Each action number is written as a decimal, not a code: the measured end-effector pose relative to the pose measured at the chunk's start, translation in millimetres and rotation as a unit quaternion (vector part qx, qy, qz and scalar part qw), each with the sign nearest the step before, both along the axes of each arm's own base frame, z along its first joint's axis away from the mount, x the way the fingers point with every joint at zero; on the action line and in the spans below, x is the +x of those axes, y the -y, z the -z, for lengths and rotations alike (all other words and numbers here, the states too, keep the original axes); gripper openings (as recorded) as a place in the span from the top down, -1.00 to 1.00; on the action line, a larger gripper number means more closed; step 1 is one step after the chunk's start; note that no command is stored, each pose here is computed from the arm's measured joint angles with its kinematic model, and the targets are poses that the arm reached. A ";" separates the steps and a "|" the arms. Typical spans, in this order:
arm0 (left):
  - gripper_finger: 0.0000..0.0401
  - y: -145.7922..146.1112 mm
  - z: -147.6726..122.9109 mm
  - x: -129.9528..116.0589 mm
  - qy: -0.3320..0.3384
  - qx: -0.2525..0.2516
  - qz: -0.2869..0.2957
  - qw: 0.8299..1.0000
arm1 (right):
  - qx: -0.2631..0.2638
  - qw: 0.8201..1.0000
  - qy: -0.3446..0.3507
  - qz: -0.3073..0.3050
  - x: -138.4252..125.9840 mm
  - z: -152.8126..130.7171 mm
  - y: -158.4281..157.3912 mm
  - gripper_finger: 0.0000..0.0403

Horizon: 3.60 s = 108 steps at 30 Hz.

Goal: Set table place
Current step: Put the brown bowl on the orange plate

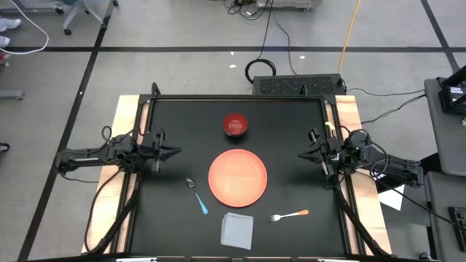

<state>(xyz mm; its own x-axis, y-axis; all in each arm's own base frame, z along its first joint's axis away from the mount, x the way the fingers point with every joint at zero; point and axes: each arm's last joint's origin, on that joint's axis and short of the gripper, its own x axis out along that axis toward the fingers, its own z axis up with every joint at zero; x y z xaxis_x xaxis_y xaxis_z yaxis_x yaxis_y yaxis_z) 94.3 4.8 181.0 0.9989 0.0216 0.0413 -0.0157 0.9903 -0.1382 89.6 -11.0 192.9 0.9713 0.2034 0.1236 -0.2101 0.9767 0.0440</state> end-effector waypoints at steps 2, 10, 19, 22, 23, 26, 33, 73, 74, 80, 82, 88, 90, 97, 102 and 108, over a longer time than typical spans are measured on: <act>0.90 0.3 -0.1 -0.1 0.001 -0.026 0.006 1.000 | 0.002 1.000 0.002 0.008 0.0 -0.4 0.4 1.00; 0.90 0.2 1.1 0.0 -0.006 -0.014 0.004 1.000 | 0.021 0.994 -0.005 0.105 2.4 0.8 6.6 1.00; 0.90 -3.1 1.4 -0.2 -0.007 -0.008 -0.053 0.999 | 0.028 0.985 -0.029 0.170 10.5 4.1 12.8 1.00; 0.90 -2.9 2.0 -0.2 -0.011 0.000 -0.050 0.999 | 0.026 0.985 -0.029 0.170 14.1 3.4 13.7 1.00; 0.90 -2.9 1.9 -0.2 -0.010 0.001 -0.049 0.999 | 0.026 0.985 -0.027 0.170 15.3 3.0 14.0 1.00; 0.90 -2.9 1.5 -0.2 -0.008 0.001 -0.050 0.999 | 0.026 0.985 -0.021 0.170 18.8 1.5 15.0 1.00; 0.90 -3.3 0.9 -0.3 -0.005 -0.003 -0.056 0.998 | 0.005 0.985 -0.002 0.172 27.3 -2.0 17.3 1.00; 0.75 -70.9 -59.0 97.0 -0.214 -0.027 -0.142 0.966 | -0.026 0.984 -0.002 0.176 33.5 -1.1 19.1 1.00; 0.77 -74.4 -60.1 104.4 -0.215 -0.024 -0.128 0.968 | -0.026 0.984 -0.003 0.176 33.6 -0.9 19.1 1.00; 0.84 -87.0 -60.4 138.3 -0.228 -0.026 -0.076 0.970 | -0.026 0.984 -0.005 0.175 33.6 -0.6 19.0 1.00; 0.84 -89.8 -61.8 145.3 -0.228 -0.024 -0.072 0.971 | -0.026 0.984 -0.005 0.175 33.6 -0.6 19.0 1.00; 0.85 -93.6 -60.5 153.9 -0.239 -0.006 -0.088 0.967 | -0.026 0.984 -0.009 0.175 33.7 0.2 19.1 1.00; 0.85 -92.9 -60.0 155.0 -0.240 -0.001 -0.090 0.967 | -0.026 0.984 -0.009 0.175 33.7 0.2 19.1 1.00; 0.85 -92.2 -60.8 155.1 -0.238 0.011 -0.086 0.967 | -0.026 0.984 -0.008 0.175 33.7 0.1 19.0 1.00; 0.84 -99.2 -59.0 149.6 -0.282 -0.002 -0.095 0.955 | -0.026 0.984 -0.008 0.175 33.7 0.1 19.1 1.00; 0.60 -105.4 -69.2 159.2 -0.355 -0.007 -0.083 0.931 | -0.022 0.984 -0.007 0.175 33.7 -0.1 19.1 1.00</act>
<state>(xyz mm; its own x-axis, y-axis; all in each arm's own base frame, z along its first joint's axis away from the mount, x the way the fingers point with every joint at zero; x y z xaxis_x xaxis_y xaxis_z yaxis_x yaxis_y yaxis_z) 253.5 110.2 250.1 0.7576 0.1739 -0.6292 -0.2609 0.9642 -0.0477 123.4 -30.1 193.0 0.9845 -0.1387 0.1074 0.1394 0.9902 0.0013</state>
